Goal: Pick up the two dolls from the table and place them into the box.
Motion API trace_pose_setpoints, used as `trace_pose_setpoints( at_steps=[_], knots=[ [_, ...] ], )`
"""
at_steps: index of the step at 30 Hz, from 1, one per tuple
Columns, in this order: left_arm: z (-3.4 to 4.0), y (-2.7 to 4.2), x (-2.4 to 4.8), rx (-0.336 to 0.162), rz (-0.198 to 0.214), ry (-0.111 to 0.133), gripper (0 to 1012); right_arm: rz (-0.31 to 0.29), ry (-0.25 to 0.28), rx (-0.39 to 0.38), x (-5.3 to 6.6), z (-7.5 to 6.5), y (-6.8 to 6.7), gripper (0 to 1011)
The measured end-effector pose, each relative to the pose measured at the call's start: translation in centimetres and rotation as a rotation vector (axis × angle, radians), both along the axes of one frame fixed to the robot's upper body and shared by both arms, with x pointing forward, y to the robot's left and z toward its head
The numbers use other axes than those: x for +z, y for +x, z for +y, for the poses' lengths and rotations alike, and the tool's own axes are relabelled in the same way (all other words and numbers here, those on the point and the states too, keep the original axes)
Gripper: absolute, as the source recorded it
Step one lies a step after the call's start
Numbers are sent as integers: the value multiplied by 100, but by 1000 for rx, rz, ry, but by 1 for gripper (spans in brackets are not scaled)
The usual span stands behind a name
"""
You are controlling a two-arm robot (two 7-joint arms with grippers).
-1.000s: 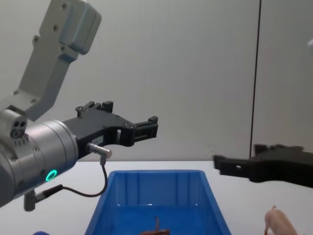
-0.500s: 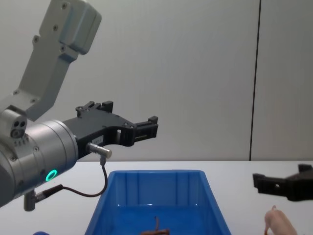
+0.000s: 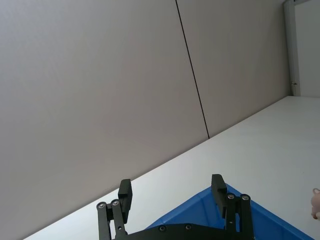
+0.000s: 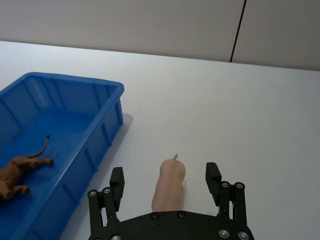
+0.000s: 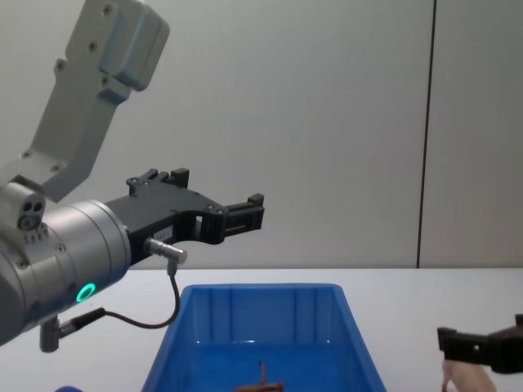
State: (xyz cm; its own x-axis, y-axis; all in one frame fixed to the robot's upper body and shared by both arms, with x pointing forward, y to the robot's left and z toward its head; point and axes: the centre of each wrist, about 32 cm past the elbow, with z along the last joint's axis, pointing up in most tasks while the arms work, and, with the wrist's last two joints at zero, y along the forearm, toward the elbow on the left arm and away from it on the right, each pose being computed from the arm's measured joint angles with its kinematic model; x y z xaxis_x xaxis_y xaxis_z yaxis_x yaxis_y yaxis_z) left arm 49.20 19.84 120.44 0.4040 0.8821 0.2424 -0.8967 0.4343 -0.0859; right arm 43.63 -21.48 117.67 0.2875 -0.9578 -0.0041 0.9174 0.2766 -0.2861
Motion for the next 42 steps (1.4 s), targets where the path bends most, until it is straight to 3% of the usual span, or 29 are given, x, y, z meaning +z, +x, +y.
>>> trace_pose_setpoints(
  at_steps=[17, 29, 30, 38, 42],
  knots=[
    [0, 0, 0, 0, 0, 0, 1001, 86, 11, -21, -172, 63, 24, 995],
    [0, 0, 0, 0, 0, 0, 1001, 111, 13, -24, -237, 75, 33, 704],
    [0, 0, 0, 0, 0, 0, 1001, 113, 13, -24, -242, 76, 33, 632],
    [0, 0, 0, 0, 0, 0, 1001, 118, 14, -24, -257, 73, 28, 384],
    [0, 0, 0, 0, 0, 0, 1001, 119, 15, -26, -260, 69, 23, 371]
  ],
)
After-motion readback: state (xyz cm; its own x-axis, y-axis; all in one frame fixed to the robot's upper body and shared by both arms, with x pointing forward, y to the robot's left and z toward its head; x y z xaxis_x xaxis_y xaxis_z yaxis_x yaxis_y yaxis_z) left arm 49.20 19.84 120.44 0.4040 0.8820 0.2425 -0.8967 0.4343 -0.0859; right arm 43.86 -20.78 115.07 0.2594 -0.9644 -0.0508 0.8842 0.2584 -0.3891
